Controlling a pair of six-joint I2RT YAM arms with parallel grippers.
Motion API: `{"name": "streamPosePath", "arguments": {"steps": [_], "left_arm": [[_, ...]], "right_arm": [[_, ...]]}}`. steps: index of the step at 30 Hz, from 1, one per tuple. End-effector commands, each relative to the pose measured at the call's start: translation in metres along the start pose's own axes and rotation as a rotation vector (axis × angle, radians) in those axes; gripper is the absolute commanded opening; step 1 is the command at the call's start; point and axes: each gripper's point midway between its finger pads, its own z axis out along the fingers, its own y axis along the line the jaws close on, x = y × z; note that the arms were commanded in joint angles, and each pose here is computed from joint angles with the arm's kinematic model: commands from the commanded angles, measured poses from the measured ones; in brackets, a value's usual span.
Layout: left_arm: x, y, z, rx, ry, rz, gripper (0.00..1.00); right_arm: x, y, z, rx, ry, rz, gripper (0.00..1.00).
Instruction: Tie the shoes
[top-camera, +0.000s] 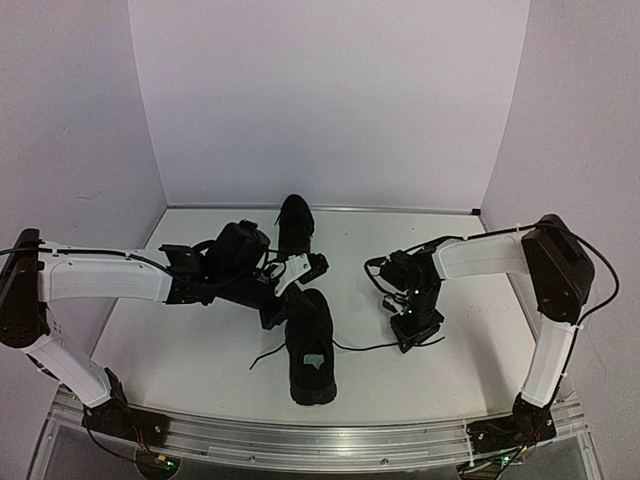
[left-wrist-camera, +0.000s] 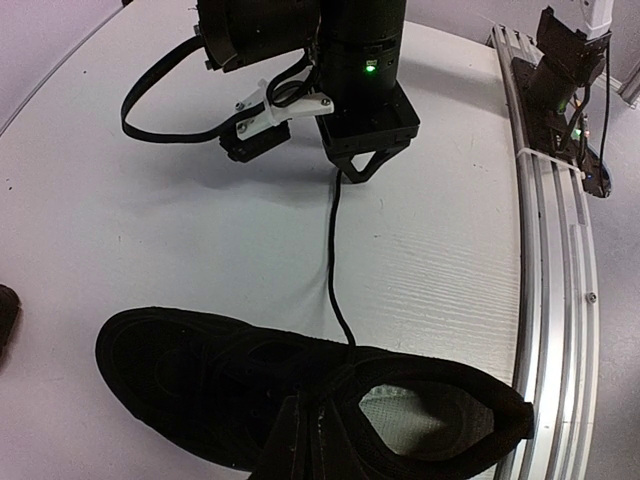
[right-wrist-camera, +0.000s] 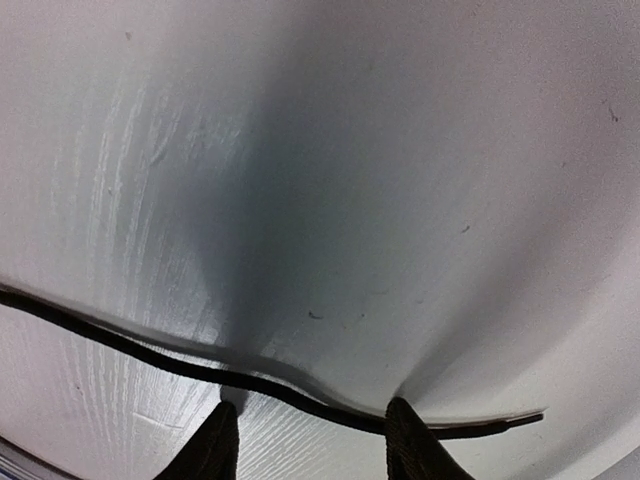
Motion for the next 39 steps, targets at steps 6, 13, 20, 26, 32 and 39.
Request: {"name": "streamPosePath", "arguments": {"steps": [6,13,20,26,32,39], "left_arm": [[-0.018,-0.001,-0.010,-0.008,-0.050,0.048,0.00],[-0.017,-0.002,-0.010,-0.008,-0.048,0.082,0.00],[-0.015,-0.002,-0.016,-0.024,-0.050,0.108,0.00],[-0.008,-0.005,-0.017,-0.019,-0.033,0.138,0.00],[-0.004,-0.006,-0.016,-0.018,-0.024,0.144,0.00],[-0.003,-0.008,-0.018,-0.022,-0.037,0.127,0.00]], "right_arm": [[-0.012,0.002,0.016,0.034,0.018,-0.019,0.00],[-0.115,0.034,-0.096,-0.096,-0.351,-0.035,0.00],[-0.183,0.093,-0.212,-0.429,-0.659,-0.042,0.00],[-0.207,0.165,-0.261,-0.723,-0.723,-0.117,0.00],[-0.201,0.211,-0.247,-0.861,-0.613,-0.181,0.32],[-0.179,0.170,-0.253,-0.846,-0.602,-0.108,0.58]]}}
